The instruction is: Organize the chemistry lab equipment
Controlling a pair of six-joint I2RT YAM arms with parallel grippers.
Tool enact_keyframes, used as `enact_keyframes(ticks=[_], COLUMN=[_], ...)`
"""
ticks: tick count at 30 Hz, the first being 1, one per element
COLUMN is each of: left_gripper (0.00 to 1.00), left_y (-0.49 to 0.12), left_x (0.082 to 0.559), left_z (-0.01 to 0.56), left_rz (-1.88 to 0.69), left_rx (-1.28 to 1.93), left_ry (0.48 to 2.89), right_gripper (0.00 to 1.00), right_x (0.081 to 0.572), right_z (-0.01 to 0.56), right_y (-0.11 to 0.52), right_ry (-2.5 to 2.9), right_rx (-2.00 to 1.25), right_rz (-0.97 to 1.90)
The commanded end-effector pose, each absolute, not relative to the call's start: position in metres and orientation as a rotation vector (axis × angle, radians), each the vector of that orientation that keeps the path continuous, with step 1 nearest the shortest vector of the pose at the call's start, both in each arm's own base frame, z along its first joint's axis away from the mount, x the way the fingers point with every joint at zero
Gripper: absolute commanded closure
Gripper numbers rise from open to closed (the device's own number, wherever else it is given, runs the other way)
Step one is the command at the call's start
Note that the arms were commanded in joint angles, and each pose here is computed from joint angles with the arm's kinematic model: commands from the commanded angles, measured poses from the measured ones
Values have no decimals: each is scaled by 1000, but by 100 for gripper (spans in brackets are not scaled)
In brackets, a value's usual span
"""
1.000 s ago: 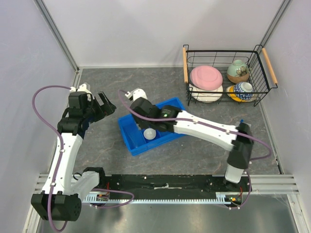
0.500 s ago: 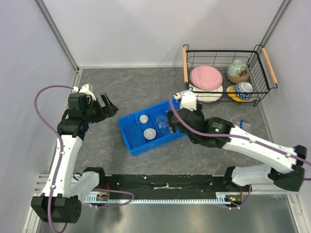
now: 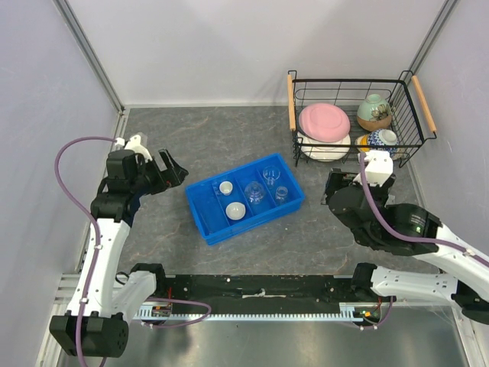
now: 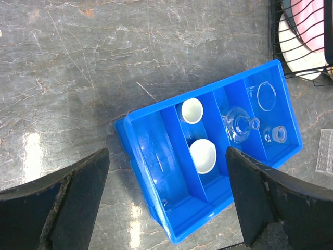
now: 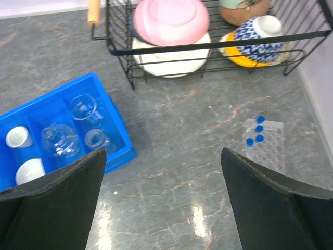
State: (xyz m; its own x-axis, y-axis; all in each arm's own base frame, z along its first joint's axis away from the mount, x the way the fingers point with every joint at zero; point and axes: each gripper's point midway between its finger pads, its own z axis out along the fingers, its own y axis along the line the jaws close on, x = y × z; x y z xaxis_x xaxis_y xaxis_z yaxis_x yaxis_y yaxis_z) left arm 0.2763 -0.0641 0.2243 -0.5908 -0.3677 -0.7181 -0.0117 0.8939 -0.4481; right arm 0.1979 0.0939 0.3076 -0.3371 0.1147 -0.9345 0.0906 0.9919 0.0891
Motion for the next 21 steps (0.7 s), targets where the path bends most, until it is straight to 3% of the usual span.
enact_keyframes(ticks=[1, 6, 21], left_gripper=[0, 0, 0], left_y=[-67, -68, -79], left_x=[280, 278, 269], left_z=[236, 234, 244], left_rz=[-507, -514, -592], left_rx=[-184, -180, -144], left_ry=[2089, 2085, 2054], right_gripper=[2, 2, 2], right_x=[206, 212, 219], right_z=[310, 335, 390], right_y=[69, 54, 36], right_ry=[1834, 1748, 1647], right_rx=[217, 277, 371], right_rz=[-183, -323, -354])
